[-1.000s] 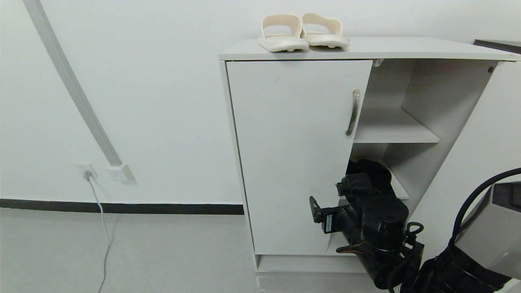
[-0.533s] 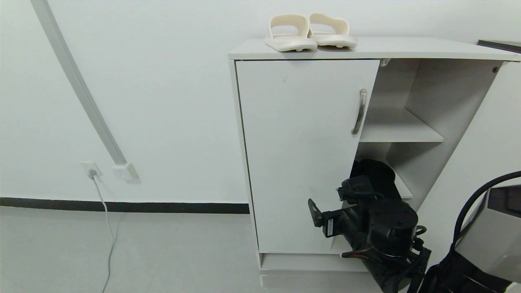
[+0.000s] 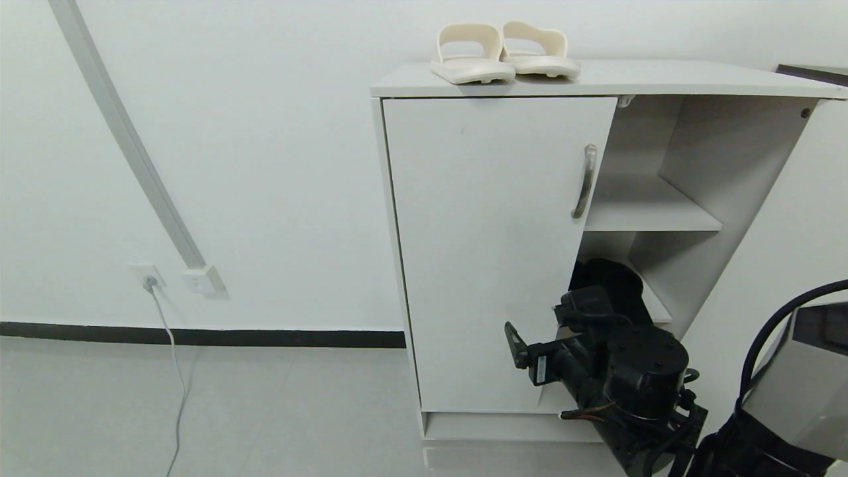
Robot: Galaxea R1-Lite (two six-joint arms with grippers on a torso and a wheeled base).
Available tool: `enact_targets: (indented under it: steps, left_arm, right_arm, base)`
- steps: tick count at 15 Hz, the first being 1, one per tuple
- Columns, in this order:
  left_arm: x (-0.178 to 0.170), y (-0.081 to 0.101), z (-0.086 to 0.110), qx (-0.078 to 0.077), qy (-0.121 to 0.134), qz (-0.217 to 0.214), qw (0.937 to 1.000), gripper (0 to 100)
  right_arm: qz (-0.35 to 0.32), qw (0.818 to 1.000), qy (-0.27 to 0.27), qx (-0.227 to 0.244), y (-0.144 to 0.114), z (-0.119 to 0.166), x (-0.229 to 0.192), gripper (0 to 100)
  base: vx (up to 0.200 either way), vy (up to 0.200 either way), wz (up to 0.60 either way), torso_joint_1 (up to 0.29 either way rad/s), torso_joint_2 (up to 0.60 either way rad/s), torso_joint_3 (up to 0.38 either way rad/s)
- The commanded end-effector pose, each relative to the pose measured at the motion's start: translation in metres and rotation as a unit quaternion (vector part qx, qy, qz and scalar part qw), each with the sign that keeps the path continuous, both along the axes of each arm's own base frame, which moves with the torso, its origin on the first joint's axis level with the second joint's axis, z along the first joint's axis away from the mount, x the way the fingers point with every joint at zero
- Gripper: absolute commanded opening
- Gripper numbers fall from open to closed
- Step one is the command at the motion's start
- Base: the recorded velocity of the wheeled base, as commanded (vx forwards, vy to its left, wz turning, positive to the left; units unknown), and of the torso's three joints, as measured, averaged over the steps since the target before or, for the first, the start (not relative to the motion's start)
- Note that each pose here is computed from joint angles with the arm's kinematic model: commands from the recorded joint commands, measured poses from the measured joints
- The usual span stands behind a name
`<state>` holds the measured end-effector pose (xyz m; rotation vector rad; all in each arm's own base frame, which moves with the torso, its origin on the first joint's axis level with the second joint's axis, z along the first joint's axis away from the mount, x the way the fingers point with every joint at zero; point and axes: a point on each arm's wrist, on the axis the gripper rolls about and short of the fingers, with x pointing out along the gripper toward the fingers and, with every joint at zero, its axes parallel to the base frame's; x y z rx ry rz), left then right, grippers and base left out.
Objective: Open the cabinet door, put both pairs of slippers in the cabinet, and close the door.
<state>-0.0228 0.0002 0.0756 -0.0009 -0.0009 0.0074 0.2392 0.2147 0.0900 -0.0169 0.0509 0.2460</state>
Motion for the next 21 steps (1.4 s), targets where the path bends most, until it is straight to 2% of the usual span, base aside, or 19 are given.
enact_targets:
  steps: [1, 8, 21]
  left_arm:
    - [0.0, 0.0, 0.0001, 0.0, 0.0, -0.001, 1.0, 0]
    - [0.0001, 0.0, 0.0001, 0.0, 0.0, -0.001, 1.0, 0]
    - [0.0, 0.0, 0.0001, 0.0, 0.0, -0.001, 1.0, 0]
  right_arm:
    - [-0.002, 1.0, 0.003, -0.002, -0.0008, -0.002, 0.001, 100]
    - [-0.007, 1.0, 0.006, -0.005, -0.0024, -0.0059, 0.0044, 100]
    - [-0.007, 1.0, 0.003, -0.004, -0.0025, -0.0053, 0.0042, 100]
  base:
    - [0.0, 0.0, 0.0, 0.007, -0.09, -0.11]
    - [0.0, 0.0, 0.0, 0.038, -0.38, -0.335]
    - [0.0, 0.0, 0.0, 0.151, -0.48, -0.33]
